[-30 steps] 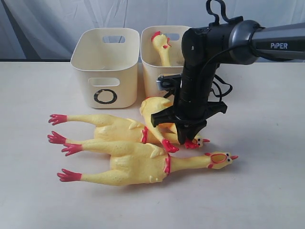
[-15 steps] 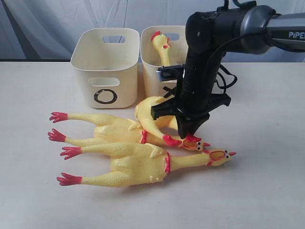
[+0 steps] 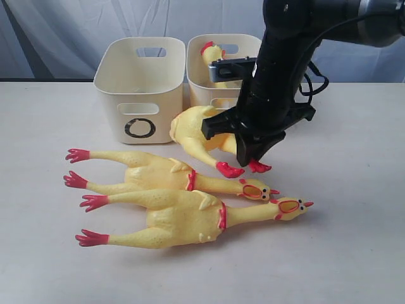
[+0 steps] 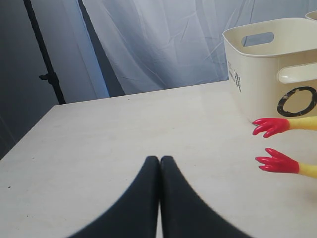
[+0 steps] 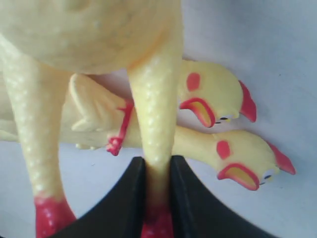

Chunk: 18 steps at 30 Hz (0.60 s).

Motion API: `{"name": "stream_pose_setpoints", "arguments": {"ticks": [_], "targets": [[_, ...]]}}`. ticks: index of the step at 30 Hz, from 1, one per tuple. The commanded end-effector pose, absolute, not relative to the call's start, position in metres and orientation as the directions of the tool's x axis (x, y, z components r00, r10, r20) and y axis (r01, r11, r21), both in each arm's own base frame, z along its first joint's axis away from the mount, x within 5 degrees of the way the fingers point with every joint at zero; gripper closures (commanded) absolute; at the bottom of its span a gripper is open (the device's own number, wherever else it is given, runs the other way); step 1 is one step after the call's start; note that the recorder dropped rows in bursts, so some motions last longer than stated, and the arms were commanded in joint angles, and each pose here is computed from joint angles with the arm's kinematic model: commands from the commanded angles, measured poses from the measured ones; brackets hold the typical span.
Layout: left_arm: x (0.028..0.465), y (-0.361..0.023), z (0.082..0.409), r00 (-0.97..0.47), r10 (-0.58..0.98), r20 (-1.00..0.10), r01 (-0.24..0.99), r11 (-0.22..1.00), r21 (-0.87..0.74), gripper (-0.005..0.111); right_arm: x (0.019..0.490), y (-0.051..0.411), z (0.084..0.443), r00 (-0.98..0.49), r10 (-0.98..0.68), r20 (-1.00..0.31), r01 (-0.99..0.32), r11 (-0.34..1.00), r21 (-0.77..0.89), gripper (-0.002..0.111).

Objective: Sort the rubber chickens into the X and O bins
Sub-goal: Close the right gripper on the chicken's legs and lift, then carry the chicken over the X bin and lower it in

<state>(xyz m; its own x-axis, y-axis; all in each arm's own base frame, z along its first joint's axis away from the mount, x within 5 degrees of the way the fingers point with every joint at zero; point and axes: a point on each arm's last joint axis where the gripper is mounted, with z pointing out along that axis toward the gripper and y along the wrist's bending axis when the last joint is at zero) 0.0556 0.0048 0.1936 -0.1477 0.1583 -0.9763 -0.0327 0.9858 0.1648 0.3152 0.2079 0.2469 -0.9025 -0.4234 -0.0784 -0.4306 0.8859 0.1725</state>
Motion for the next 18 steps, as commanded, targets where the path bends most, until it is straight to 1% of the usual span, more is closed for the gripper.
{"name": "stream_pose_setpoints", "arguments": {"ticks": [1,10,16,18], "targets": [[0.055,0.005,0.193,-0.145,0.153,-0.977,-0.031,0.987,0.159,0.107,0.308,0.207,0.267,-0.884,-0.447,-0.134,-0.467,0.858,0.216,0.109],[0.055,0.005,0.193,-0.145,0.153,-0.977,-0.031,0.987,0.159,0.107,0.302,0.206,0.297,-0.864,-0.419,-0.277,-0.486,0.838,0.248,0.109],[0.055,0.005,0.193,-0.145,0.153,-0.977,-0.031,0.987,0.159,0.107,0.306,0.207,0.312,-0.836,-0.374,-0.401,-0.492,0.835,0.246,0.109],[0.055,0.005,0.193,-0.145,0.153,-0.977,-0.031,0.987,0.159,0.107,0.309,0.208,0.313,-0.835,-0.338,-0.434,-0.474,0.843,0.255,0.109]]}}
